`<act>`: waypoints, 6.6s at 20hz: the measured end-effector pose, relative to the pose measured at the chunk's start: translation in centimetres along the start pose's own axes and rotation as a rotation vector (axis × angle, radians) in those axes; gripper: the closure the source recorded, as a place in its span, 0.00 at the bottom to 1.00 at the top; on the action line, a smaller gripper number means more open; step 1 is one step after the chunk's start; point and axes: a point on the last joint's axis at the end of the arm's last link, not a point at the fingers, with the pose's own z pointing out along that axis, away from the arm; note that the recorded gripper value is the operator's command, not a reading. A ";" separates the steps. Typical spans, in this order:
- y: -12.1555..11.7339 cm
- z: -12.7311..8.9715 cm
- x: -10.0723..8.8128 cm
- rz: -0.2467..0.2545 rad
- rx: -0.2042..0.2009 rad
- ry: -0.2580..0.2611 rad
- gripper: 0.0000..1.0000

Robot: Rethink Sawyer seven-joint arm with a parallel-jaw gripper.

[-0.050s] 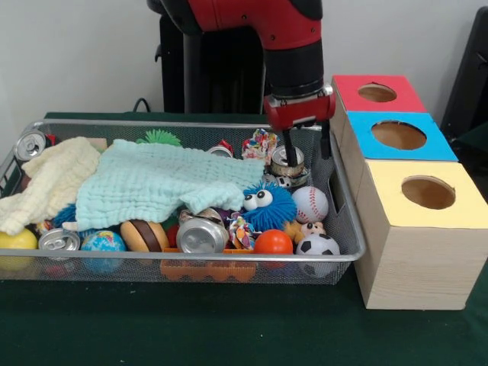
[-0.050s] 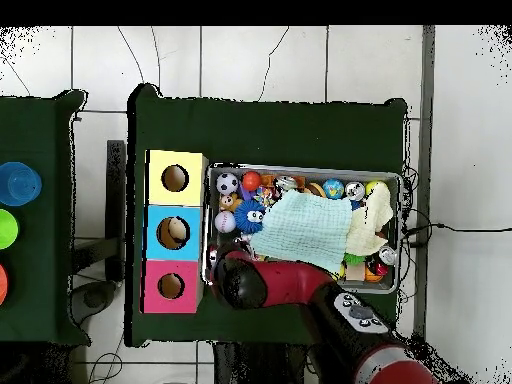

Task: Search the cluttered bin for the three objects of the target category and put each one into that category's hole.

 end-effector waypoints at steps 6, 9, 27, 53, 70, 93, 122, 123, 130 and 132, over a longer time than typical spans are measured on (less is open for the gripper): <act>-0.7 -3.6 -1.0 -0.010 0.022 -0.035 0.00; -0.9 -4.4 -1.4 -0.014 0.035 -0.050 0.00; -0.5 -4.4 2.2 -0.132 0.094 0.057 0.00; -3.3 -6.1 4.0 -0.133 0.177 0.108 0.00; -2.9 -1.1 7.2 -0.136 0.175 0.007 0.00; -2.7 1.2 10.0 -0.137 0.177 0.002 1.00; -3.7 -1.2 7.9 -0.114 0.178 0.043 1.00; -3.8 -1.3 7.8 -0.113 0.176 0.047 1.00; -3.7 -2.4 6.1 -0.087 0.144 0.067 1.00; -3.6 -2.6 5.7 -0.085 0.140 0.065 1.00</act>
